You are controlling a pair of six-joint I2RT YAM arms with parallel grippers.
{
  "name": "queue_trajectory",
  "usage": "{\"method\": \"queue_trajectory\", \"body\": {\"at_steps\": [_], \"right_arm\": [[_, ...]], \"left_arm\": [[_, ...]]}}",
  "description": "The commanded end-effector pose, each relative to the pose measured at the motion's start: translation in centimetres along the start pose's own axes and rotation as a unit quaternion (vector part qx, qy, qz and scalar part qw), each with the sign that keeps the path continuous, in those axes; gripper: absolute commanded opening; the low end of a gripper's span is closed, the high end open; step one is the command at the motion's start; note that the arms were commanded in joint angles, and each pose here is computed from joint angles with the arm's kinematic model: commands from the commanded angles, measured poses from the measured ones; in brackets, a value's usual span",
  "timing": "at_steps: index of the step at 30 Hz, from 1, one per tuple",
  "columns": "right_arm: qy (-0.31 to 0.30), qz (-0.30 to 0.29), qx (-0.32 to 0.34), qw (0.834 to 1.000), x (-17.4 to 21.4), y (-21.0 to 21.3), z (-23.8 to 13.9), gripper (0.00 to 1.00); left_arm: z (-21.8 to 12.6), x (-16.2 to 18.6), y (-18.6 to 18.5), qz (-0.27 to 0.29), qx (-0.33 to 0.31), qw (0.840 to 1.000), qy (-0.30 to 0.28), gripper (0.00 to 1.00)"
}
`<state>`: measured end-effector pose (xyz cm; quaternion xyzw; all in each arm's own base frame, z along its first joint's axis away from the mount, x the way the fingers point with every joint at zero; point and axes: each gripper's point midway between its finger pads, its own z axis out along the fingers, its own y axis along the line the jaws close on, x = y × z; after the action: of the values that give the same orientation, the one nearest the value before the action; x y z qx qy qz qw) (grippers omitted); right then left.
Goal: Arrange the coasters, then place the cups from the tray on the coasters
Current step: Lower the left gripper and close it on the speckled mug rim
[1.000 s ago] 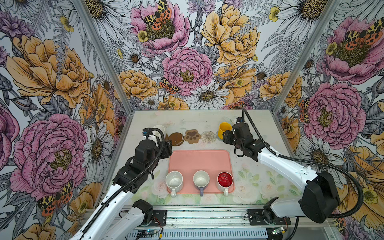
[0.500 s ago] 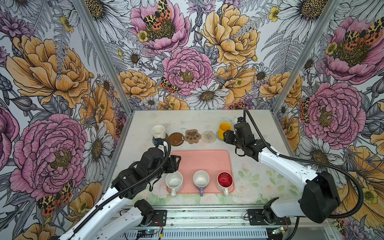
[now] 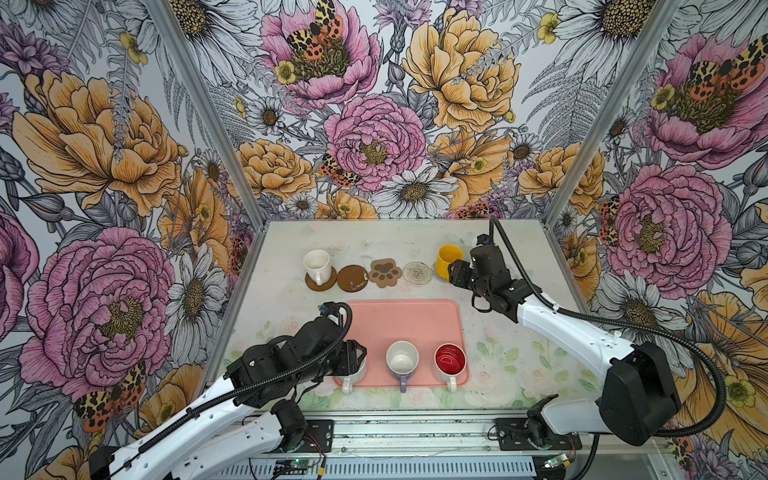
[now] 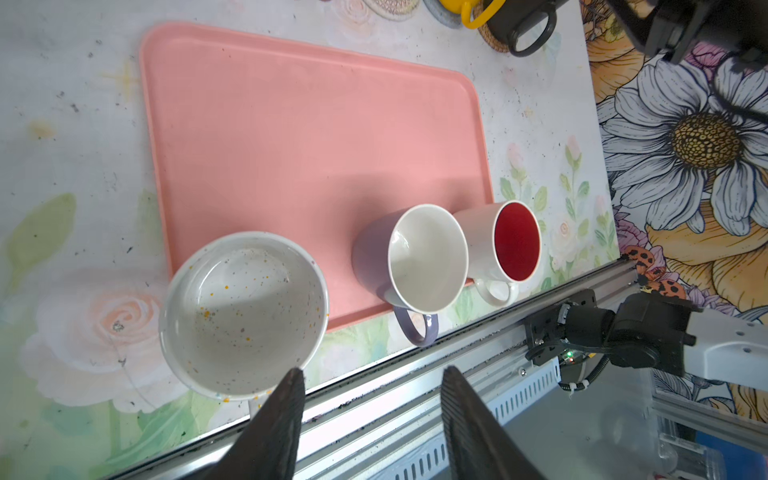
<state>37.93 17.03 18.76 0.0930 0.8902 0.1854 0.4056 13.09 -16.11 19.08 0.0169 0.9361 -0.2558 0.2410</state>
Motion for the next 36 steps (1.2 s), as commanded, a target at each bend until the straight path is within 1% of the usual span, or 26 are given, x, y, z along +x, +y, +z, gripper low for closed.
{"method": "queue_trajectory", "body": {"at_steps": [1, 8, 14, 18, 32, 36], "right_arm": [[-0.002, 0.009, -0.010, 1.000, -0.3, 0.3, 0.5, 0.56], [0.001, 0.011, -0.011, 1.000, -0.1, 0.4, 0.7, 0.56], [0.003, 0.013, -0.013, 1.000, -0.1, 0.5, 0.9, 0.56], [0.004, 0.013, -0.016, 1.000, -0.1, 0.6, 0.9, 0.56], [0.012, 0.012, -0.019, 1.000, 0.1, 0.9, 1.5, 0.56], [0.014, 0.013, -0.021, 1.000, 0.2, 1.0, 1.7, 0.56]], "left_arm": [[0.2, 2.4, 1.3, -0.025, -0.019, 0.999, 0.037, 0.53], [0.1, 4.7, 3.0, -0.026, -0.057, 0.996, 0.067, 0.52], [1.3, 6.3, 4.0, -0.023, -0.090, 0.991, 0.095, 0.51], [2.1, 6.5, 4.9, -0.024, -0.120, 0.988, 0.098, 0.52], [2.8, 6.5, 5.8, -0.025, -0.152, 0.984, 0.093, 0.54], [3.2, 6.3, 6.3, -0.024, -0.172, 0.981, 0.085, 0.54]]}}
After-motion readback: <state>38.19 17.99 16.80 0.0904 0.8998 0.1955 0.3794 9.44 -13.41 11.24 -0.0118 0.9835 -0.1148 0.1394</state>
